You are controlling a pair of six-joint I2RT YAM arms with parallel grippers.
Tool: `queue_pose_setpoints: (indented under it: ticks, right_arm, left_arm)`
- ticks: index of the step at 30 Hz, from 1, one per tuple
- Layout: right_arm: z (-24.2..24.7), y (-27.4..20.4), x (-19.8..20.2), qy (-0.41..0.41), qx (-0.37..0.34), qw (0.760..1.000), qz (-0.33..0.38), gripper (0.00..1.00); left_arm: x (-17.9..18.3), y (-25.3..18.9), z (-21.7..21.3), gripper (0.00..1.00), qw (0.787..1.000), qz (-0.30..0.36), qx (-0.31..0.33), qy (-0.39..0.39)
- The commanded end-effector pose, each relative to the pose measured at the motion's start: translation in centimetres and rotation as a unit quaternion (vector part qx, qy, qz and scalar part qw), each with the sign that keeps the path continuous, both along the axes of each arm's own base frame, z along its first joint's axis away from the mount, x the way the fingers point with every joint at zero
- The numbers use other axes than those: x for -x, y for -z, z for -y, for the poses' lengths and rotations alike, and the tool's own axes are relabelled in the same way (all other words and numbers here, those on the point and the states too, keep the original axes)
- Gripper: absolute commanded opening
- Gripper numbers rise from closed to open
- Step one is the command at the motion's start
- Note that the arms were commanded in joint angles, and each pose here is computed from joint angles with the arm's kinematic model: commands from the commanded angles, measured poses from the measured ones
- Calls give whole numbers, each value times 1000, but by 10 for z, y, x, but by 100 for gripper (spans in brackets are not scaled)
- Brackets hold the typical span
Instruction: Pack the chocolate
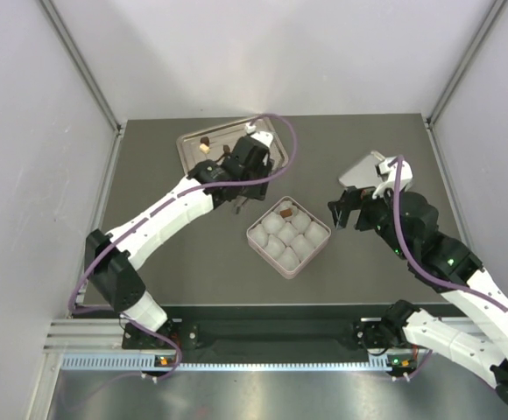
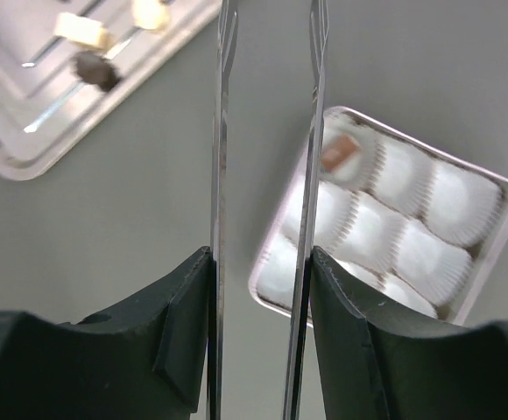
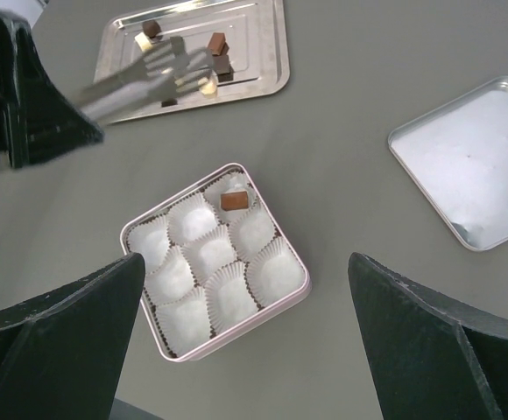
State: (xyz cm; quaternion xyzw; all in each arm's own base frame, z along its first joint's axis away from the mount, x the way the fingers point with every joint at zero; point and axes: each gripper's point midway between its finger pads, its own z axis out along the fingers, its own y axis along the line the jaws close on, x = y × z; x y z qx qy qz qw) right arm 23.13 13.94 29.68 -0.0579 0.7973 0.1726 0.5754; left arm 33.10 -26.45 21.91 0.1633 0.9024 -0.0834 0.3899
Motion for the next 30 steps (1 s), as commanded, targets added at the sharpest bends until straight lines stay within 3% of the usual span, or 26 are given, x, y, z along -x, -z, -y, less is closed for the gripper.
queue_pose_setpoints:
  ticks: [1,9,30]
  right_arm:
    - [-3,-17,-4,1,-25,1000,18,100]
    - [-4,-12,-6,0,-19,1000,19,100]
    - [-2,-4,-7,3,-9,1000,17,100]
  left_arm:
    - [-34,-10,-28,51,999,23,6,-46]
    - [-78,21,-78,50,993,-11,15,-113]
    - [-96,94,-105,52,988,-69,-7,-141]
